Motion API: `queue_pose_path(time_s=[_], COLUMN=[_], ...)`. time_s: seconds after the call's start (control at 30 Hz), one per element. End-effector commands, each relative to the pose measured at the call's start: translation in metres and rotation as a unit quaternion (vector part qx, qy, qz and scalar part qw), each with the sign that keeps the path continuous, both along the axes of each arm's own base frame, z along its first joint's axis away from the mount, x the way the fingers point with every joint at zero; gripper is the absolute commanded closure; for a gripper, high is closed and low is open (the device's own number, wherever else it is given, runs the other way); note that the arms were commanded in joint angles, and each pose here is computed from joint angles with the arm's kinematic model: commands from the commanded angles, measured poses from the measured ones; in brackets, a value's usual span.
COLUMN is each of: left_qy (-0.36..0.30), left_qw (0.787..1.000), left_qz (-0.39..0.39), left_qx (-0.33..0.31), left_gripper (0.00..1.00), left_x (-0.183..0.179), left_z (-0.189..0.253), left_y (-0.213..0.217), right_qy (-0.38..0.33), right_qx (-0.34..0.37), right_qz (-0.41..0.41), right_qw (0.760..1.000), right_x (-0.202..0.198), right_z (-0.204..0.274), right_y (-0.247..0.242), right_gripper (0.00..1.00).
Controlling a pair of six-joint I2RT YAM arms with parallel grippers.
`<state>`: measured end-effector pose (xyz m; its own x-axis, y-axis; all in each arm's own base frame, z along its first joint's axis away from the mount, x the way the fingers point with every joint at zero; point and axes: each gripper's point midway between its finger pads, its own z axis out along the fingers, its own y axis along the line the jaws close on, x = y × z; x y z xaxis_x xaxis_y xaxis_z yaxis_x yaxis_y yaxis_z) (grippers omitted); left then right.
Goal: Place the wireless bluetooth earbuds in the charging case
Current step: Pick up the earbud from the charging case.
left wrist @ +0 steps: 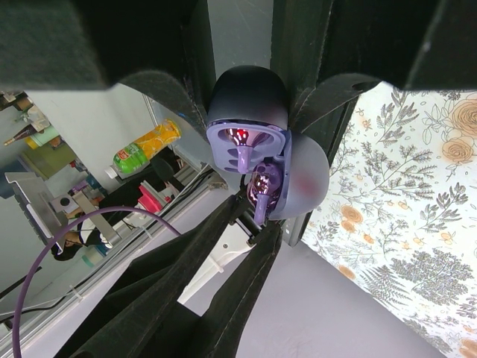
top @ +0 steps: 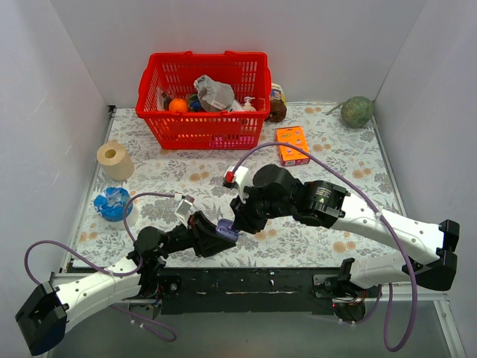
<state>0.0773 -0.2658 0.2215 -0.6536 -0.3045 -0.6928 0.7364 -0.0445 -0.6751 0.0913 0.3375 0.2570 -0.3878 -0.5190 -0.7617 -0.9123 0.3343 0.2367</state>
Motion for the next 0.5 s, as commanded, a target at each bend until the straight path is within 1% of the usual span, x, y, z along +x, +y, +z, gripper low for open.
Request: queue_pose_path(time_s=[0.0,0.1,0.4,0.47], left_qy=[-0.015,-0.016,-0.015,-0.012], left_qw=[1.000,1.000,1.000,1.000], left_qz=[0.002,0.002,0.001,0.001], left_qx=[-0.014,-0.013,-0.013,-0.011], left_gripper=[1.00,1.00,1.00,1.00], left_x=[-0.0001,0.0000,-0.0002,-0.0002], left_z=[0.0141,0.0138,0.0134,0.0117], left_y=[0.0001,0.0001,-0.0001,0.0000], right_qy=[0.005,0.006,0.006,0.007], right_qx=[0.004,0.006,0.012,0.013], right_qz=[0.010,0.009,0.013,0.013], right_qw=[1.000,1.000,1.000,1.000], right_x=[-0.0047,-0.0047,-0.0057,-0.0056], right_z=[0.0006,0.0010,0.0047,0.0051], right_y=[0.0023,0.0024,0.0044,0.0046], right_gripper=[0.67,0.70,0.83,0.89])
